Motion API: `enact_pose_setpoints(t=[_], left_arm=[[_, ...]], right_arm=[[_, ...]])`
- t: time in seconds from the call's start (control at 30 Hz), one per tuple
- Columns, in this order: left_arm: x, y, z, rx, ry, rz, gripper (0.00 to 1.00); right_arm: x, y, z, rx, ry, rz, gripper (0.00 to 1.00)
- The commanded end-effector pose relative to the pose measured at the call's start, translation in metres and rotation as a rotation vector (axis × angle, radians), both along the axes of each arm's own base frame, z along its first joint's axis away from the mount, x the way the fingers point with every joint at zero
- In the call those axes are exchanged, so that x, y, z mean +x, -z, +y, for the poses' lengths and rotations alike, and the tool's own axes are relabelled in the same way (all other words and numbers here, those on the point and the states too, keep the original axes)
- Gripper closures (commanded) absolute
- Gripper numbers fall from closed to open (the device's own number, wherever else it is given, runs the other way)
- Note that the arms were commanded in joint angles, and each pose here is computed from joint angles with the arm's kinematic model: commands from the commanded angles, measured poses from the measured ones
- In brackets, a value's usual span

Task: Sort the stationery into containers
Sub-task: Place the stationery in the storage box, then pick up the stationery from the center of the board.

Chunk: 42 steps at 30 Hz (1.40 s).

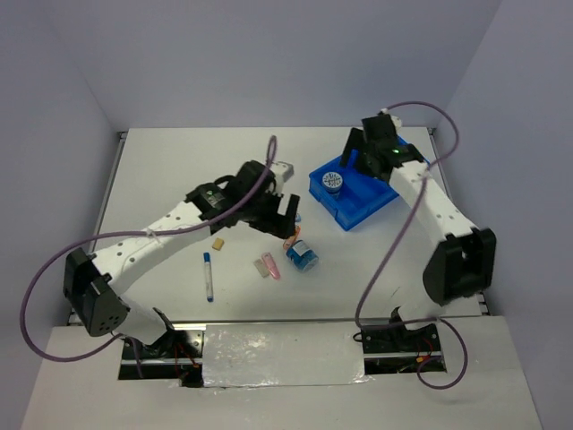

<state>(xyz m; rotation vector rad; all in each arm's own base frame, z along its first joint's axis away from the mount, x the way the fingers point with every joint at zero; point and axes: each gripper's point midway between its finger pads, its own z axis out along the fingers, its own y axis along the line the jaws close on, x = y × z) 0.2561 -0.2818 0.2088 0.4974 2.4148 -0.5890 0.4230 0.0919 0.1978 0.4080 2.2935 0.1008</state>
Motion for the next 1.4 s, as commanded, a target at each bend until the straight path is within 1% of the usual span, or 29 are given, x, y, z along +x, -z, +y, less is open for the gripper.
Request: enact_pose_setpoints(t=[0.0,0.03,0.1,0.17,0.37,0.57,0.67,0.83,1.1,1.17,1.2,1.23,1.27,1.3,1.37], left_arm=[[-0.002,0.004,-0.043,0.017,0.093,-0.072,0.01],[-0.009,0.009,-0.053,0.042,0.111,-0.085,0.01],[-0.011,0.027,-0.066,0.092,0.132,-0.086,0.0],[-0.015,0.046,-0.078,0.133,0.154,-0.097,0.01],[-0.011,0.093,-0.081,0.223,0.173,-0.051,0.01],[0.002,0.101,-0.078,0.27,0.144,-0.098,0.01],[0.004,0.107,-0.082,0.278,0.158,-0.097,0.01],[-0.002,0.132,-0.084,0.302,0.183,-0.045,0.01],[-0.01,0.157,-0.08,0.296,0.164,0.0,0.01],[-0.009,0.158,-0.084,0.275,0.155,0.0,0.06],[-0.009,0.157,-0.085,0.263,0.15,0.002,0.11],[-0.01,0.152,-0.09,0.235,0.152,0.004,0.41],[-0.009,0.145,-0.095,0.213,0.144,-0.001,0.6],[-0.009,0.137,-0.098,0.191,0.141,0.001,0.7],[-0.012,0.124,-0.101,0.172,0.131,0.023,0.8]], right_arm=[[-0.045,-0.049,-0.014,0.085,0.009,-0.085,0.0],[-0.054,-0.042,-0.013,0.091,-0.013,-0.068,0.0],[-0.071,-0.05,-0.014,0.097,-0.044,-0.082,0.0],[-0.082,-0.048,-0.011,0.105,-0.096,-0.073,0.0],[-0.108,-0.077,0.0,0.147,-0.212,-0.146,0.0],[-0.12,-0.084,0.004,0.16,-0.259,-0.169,0.0],[-0.123,-0.084,0.005,0.158,-0.274,-0.169,0.0],[-0.125,-0.087,0.004,0.151,-0.281,-0.168,0.0],[-0.129,-0.099,0.004,0.152,-0.288,-0.199,0.0],[-0.129,-0.101,0.002,0.146,-0.288,-0.206,0.0],[-0.131,-0.102,0.002,0.144,-0.288,-0.207,0.0],[-0.131,-0.105,0.0,0.136,-0.285,-0.214,0.0],[-0.132,-0.107,-0.001,0.131,-0.282,-0.216,0.0],[-0.133,-0.11,-0.002,0.128,-0.286,-0.226,0.0],[-0.138,-0.115,0.006,0.133,-0.35,-0.245,0.0]])
